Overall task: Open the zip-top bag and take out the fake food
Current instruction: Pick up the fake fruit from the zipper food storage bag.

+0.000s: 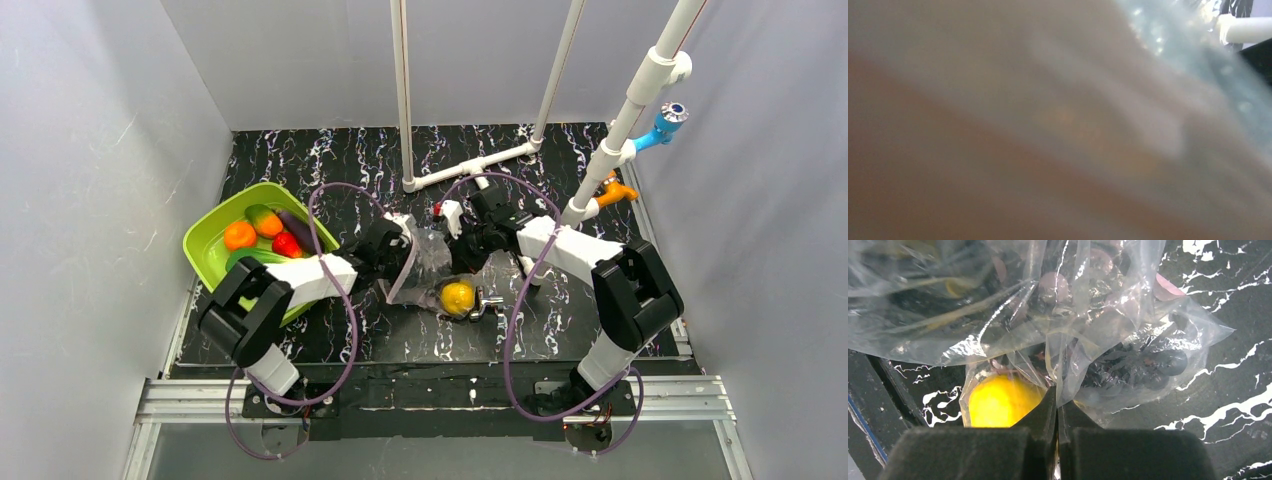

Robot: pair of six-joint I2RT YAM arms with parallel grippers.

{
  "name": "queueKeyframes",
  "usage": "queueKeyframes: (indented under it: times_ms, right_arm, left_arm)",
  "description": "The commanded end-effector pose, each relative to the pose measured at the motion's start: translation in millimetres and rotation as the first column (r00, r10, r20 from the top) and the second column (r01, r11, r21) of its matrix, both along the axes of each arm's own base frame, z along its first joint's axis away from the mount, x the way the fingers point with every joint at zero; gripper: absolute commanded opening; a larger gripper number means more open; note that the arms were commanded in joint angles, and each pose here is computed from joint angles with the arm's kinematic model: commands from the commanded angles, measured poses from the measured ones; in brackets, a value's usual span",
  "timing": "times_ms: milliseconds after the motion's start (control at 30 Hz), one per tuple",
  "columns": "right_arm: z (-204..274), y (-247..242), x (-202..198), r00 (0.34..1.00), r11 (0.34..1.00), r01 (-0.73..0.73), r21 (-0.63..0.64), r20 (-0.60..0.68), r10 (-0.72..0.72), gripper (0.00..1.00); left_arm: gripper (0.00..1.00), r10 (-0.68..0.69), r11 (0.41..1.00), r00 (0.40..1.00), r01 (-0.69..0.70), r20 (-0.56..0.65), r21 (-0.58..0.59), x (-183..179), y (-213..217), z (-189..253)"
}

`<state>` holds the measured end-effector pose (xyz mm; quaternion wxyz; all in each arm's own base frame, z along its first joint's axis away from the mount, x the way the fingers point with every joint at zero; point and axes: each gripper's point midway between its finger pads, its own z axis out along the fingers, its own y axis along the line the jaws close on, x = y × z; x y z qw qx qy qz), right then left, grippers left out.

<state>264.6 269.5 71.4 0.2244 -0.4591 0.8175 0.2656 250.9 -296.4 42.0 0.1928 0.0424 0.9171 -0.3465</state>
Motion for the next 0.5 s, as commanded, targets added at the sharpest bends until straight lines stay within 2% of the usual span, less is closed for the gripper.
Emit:
queueKeyframes:
  times_ms: [0,233,333,400,467]
  right_arm:
    - [17,6,11,0.999,1.0,0.001,0.023,0.049,-0.002,0.01]
    - [14,4,11,0.999,1.0,0.002,0.006,0.047,-0.002,0.01]
    - [14,5,8,0.999,1.0,-0.016,0.013,0.038,0.015,0.01]
    - [14,6,5,0.999,0.999,-0.033,0.02,0.029,0.032,0.01]
    - [13,6,2,0.999,0.999,-0.041,0.022,0.017,0.041,0.01]
  left_arm:
    - [0.0,0.141,0.977,0.987,-0.151,0.077,0.149,3,44,2]
    - [0.0,0.238,0.956,0.966,-0.251,0.099,0.152,2,61,5]
    - [0.01,0.314,0.929,0.944,-0.327,0.098,0.174,3,72,2]
    - [0.06,0.366,0.908,0.926,-0.376,0.087,0.185,4,79,-1]
    - [0.16,0.408,0.889,0.909,-0.416,0.081,0.194,4,85,-5]
